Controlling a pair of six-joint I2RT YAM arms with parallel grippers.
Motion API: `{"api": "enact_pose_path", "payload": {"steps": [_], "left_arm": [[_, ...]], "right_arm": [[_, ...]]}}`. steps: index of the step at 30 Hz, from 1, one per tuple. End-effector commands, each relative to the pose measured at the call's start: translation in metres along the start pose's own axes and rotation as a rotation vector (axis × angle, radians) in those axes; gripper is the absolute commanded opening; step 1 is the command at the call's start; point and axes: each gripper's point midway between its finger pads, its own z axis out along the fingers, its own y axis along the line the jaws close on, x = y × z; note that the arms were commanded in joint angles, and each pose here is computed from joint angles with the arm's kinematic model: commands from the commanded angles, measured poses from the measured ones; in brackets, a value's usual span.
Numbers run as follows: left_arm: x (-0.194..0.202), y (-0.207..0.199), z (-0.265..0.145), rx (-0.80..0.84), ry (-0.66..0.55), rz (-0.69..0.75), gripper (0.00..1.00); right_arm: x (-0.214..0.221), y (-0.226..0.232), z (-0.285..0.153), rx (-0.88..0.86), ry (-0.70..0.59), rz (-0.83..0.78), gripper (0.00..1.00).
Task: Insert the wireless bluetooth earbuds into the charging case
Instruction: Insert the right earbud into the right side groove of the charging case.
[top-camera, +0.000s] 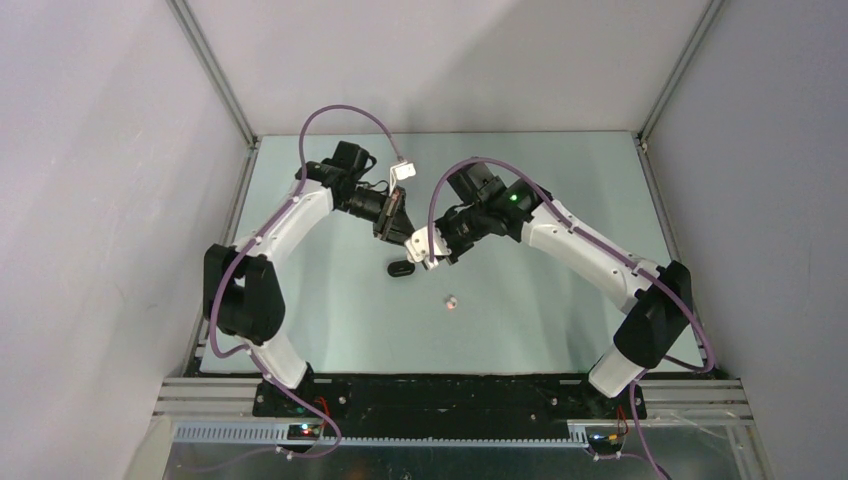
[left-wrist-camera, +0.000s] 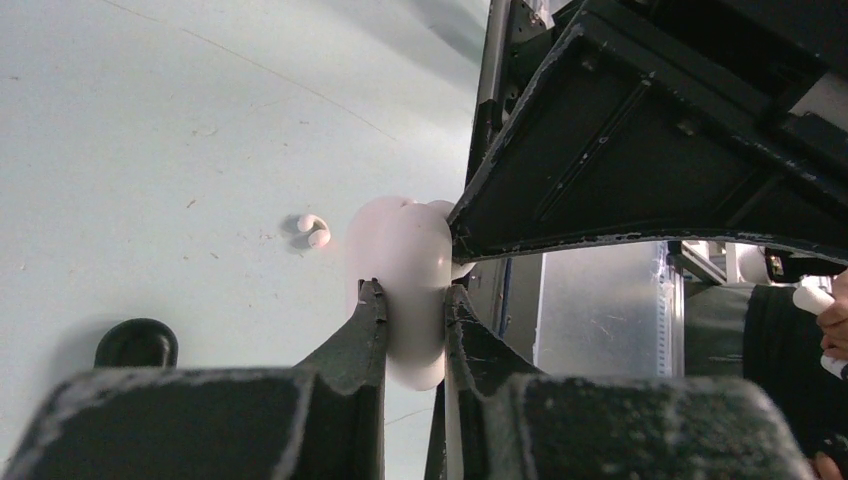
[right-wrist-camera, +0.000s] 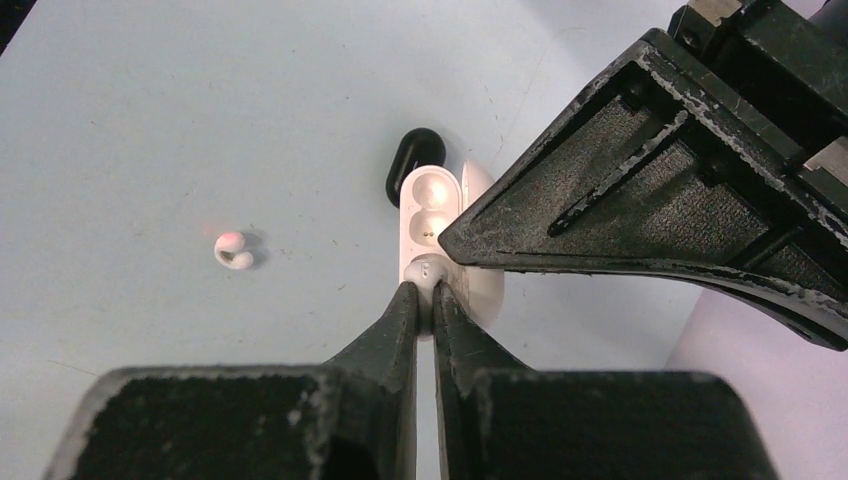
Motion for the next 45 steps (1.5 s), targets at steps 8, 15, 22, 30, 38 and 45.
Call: {"api": "enact_pose_path", "payload": {"steps": [8, 15, 22, 30, 38, 45], "left_arm": [[-0.017, -0.013, -0.006, -0.009, -0.027, 0.101, 0.00], [-0.017, -0.013, -0.006, -0.003, -0.029, 0.098, 0.00], [-0.017, -0.012, -0.006, -0.002, -0.029, 0.097, 0.00], [-0.016, -0.010, -0.005, -0.004, -0.025, 0.089, 0.00], [-0.016, -0.008, -0.005, -0.003, -0.024, 0.084, 0.00], [-0.014, -0.006, -0.006, -0.028, -0.016, 0.087, 0.00]], "right_arm": [[-0.004, -0.013, 0.002, 0.034, -0.001, 0.024, 0.10], [-0.006, -0.015, 0.007, 0.035, -0.011, 0.032, 0.10], [0.001, -0.014, 0.011, 0.024, 0.017, 0.029, 0.10], [0.002, -0.017, 0.004, 0.047, 0.022, 0.041, 0.19], [-0.004, -0.020, -0.002, 0.063, 0.011, 0.045, 0.26], [-0.038, -0.032, -0.040, 0.141, -0.076, 0.057, 0.30]]}}
